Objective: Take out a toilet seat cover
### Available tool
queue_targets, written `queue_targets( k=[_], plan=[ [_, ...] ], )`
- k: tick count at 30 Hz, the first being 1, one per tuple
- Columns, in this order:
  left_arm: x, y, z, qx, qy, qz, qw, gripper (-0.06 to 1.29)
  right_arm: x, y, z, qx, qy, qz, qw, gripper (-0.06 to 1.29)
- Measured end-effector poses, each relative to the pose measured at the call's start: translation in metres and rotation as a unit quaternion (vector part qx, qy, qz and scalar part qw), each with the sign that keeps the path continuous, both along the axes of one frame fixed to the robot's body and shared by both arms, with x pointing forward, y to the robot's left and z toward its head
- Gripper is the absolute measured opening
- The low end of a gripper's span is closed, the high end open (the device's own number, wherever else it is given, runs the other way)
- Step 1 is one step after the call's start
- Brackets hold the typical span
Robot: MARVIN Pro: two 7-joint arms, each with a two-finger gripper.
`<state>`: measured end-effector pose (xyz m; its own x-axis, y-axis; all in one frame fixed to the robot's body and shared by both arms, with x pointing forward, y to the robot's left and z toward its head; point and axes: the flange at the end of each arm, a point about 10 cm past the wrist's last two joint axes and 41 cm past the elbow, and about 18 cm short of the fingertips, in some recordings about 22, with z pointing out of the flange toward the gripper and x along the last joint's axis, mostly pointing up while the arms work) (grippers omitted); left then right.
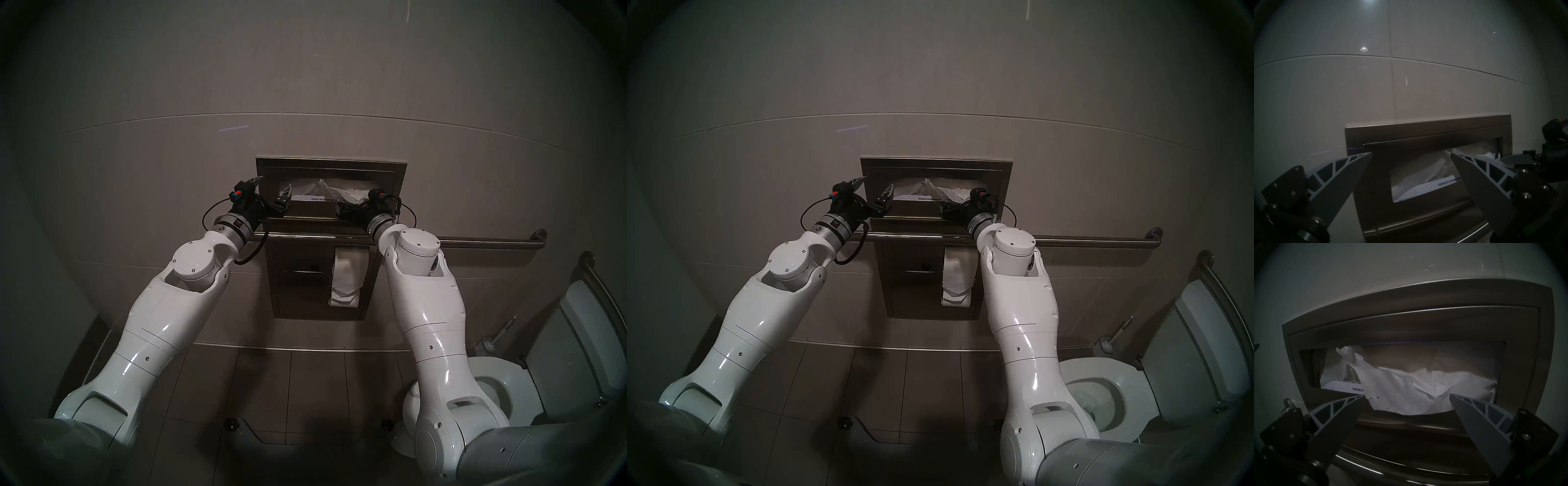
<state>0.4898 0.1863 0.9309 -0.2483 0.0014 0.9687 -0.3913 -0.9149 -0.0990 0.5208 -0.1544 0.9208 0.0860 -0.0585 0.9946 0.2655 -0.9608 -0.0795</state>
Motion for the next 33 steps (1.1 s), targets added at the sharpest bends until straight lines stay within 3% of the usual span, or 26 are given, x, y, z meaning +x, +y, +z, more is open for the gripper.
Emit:
queue_targets(
  k=[16,22,33],
  plan=[
    [0.006,-0.022,-0.01,-0.002,0.015,-0.021,0.9997,1.26,-0.006,-0.005,0.0,0.007,-0.002,-0.011,0.9999,1.25],
    [0.01,-0.032,-0.016,0.013,0.02,-0.029,0.9993,1.26,-0.009,-0.007,0.0,0.009,-0.005,-0.016,0.9998,1.25],
    [0.031,-0.033,-0.03,0.029,0.035,-0.004,0.9989,1.26,-0.015,-0.012,-0.001,0.012,-0.006,-0.023,0.9996,1.25]
  ],
)
